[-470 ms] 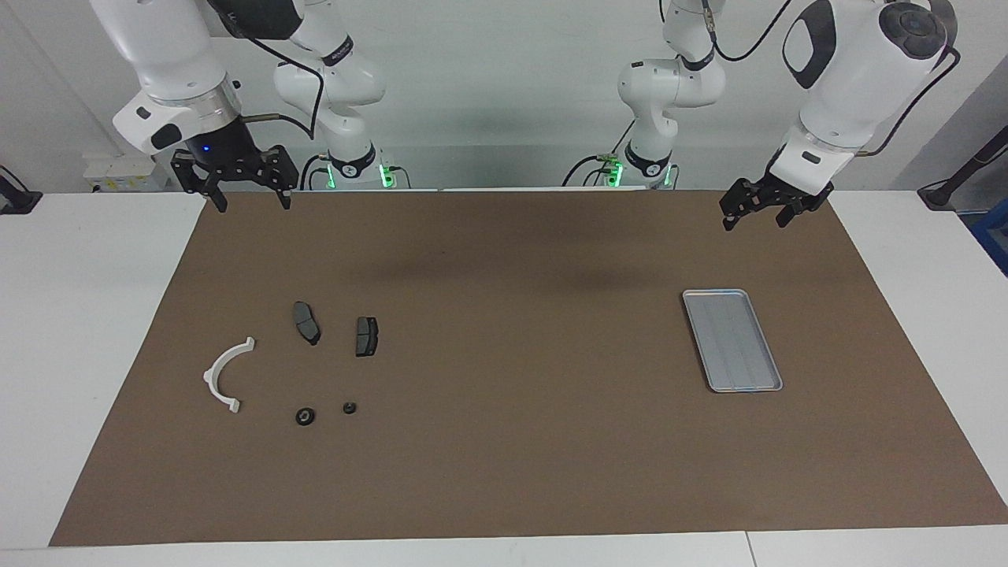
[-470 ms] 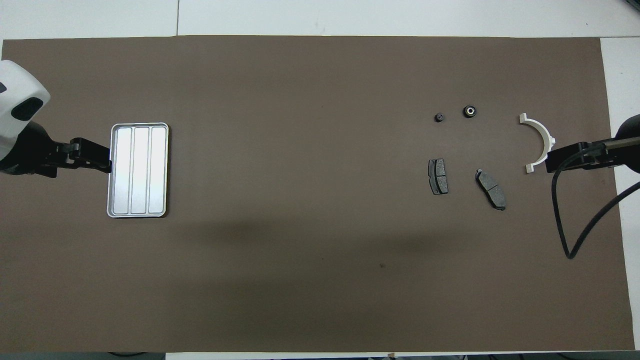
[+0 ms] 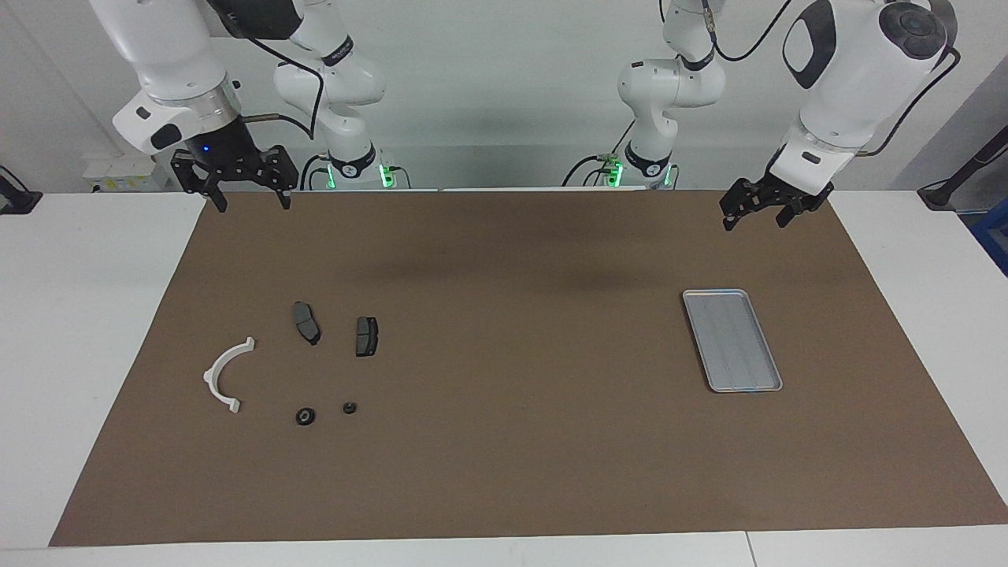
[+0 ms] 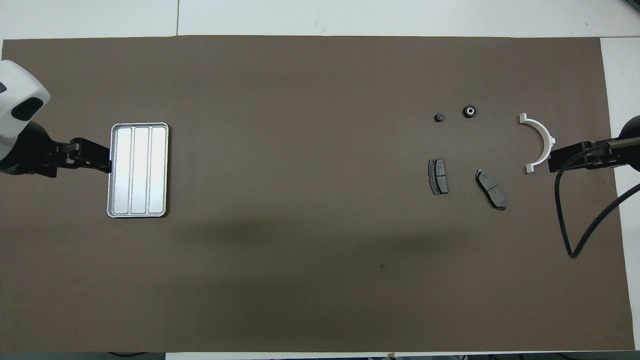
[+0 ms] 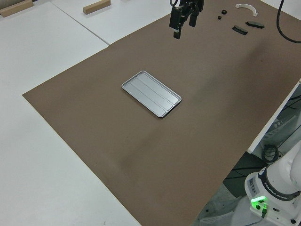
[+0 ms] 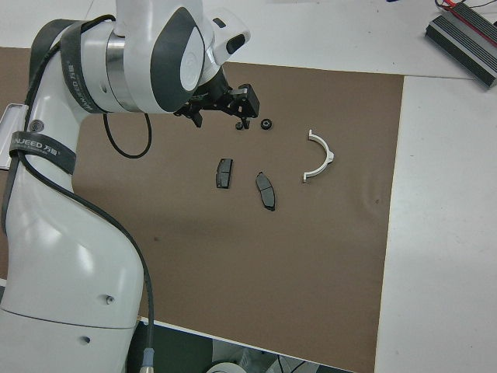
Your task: Pick bearing gear from pile to tray
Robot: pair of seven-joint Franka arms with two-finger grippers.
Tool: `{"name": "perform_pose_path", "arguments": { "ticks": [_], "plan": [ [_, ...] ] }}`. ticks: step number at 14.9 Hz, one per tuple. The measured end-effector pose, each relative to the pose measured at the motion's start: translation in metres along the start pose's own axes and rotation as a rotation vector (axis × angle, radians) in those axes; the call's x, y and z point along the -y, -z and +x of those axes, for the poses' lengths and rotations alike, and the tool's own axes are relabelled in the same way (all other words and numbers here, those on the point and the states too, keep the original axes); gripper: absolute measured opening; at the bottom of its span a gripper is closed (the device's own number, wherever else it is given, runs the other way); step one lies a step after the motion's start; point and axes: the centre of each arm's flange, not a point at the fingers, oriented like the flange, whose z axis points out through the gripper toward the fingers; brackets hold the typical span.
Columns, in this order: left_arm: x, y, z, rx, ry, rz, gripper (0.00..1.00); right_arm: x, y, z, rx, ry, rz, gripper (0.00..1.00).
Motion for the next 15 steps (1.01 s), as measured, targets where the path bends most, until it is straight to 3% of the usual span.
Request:
{"name": "perform_pose_path", "arguments": {
  "ticks": [11, 15],
  "plan": [
    [0.0, 0.0, 0.0, 0.0, 0.0, 0.0, 1.0, 0.0022, 0.0049, -0.0028, -0.009, 0.045, -0.001, 1.0],
    [0.0, 0.0, 0.0, 0.0, 0.0, 0.0, 1.0, 0.0087, 0.0048, 0.0044, -0.054, 0.057, -0.003, 1.0]
  ]
}}
